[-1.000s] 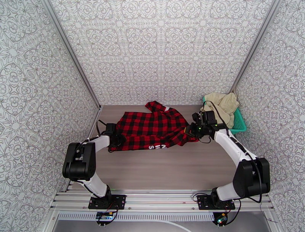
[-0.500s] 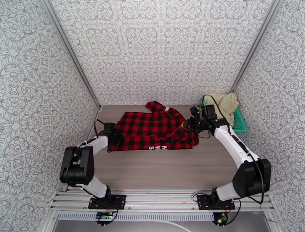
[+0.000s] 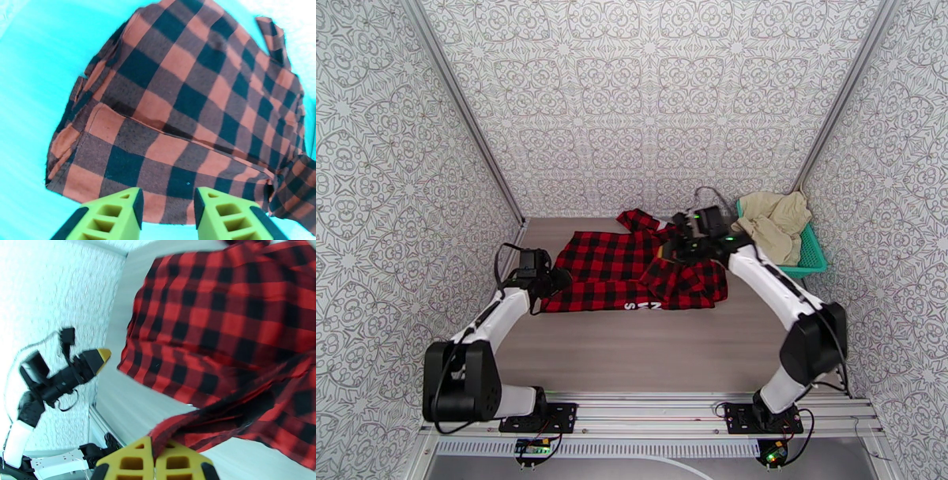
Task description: Fold and stack the mixed laundry pile
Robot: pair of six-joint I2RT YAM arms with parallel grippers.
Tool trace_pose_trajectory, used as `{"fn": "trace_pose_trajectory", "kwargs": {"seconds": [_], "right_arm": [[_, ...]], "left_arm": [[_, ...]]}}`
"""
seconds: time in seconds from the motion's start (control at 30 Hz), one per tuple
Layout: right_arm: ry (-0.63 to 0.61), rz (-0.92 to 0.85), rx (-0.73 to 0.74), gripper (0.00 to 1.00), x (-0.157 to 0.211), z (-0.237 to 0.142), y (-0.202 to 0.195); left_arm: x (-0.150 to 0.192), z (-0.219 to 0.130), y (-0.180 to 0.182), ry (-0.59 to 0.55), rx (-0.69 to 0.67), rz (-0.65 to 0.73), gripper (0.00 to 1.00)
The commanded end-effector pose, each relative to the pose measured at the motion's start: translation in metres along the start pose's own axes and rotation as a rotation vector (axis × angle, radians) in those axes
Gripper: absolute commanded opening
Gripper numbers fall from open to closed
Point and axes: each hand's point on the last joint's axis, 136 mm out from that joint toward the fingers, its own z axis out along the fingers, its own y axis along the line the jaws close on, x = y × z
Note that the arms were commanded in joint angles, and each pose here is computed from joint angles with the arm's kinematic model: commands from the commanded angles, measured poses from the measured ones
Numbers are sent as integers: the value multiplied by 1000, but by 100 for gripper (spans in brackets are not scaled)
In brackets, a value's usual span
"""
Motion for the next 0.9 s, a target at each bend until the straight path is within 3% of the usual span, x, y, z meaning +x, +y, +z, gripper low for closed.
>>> {"fn": "trace_pose_trajectory", "kwargs": {"seconds": [0.0, 0.1, 0.27, 0.37, 0.53, 0.87], "right_arm": [[34, -47, -21, 0, 0, 38, 21], [69, -68, -51, 0, 2, 71, 27], [109, -41, -53, 48, 0, 106, 13], [107, -55, -69, 59, 0, 98, 18], [18, -49, -46, 66, -15, 45, 9], [-119, 177, 161, 66, -4, -35, -129]], "left_arm": [[0, -14, -7, 14, 26, 28, 42], [5, -16, -15, 41, 75, 49, 44], [25, -14, -42, 96, 197, 113, 50], [37, -12, -65, 126, 269, 216, 53], [52, 1, -100, 153, 283, 376, 58], [98, 52, -152, 241, 73, 589, 65]]}}
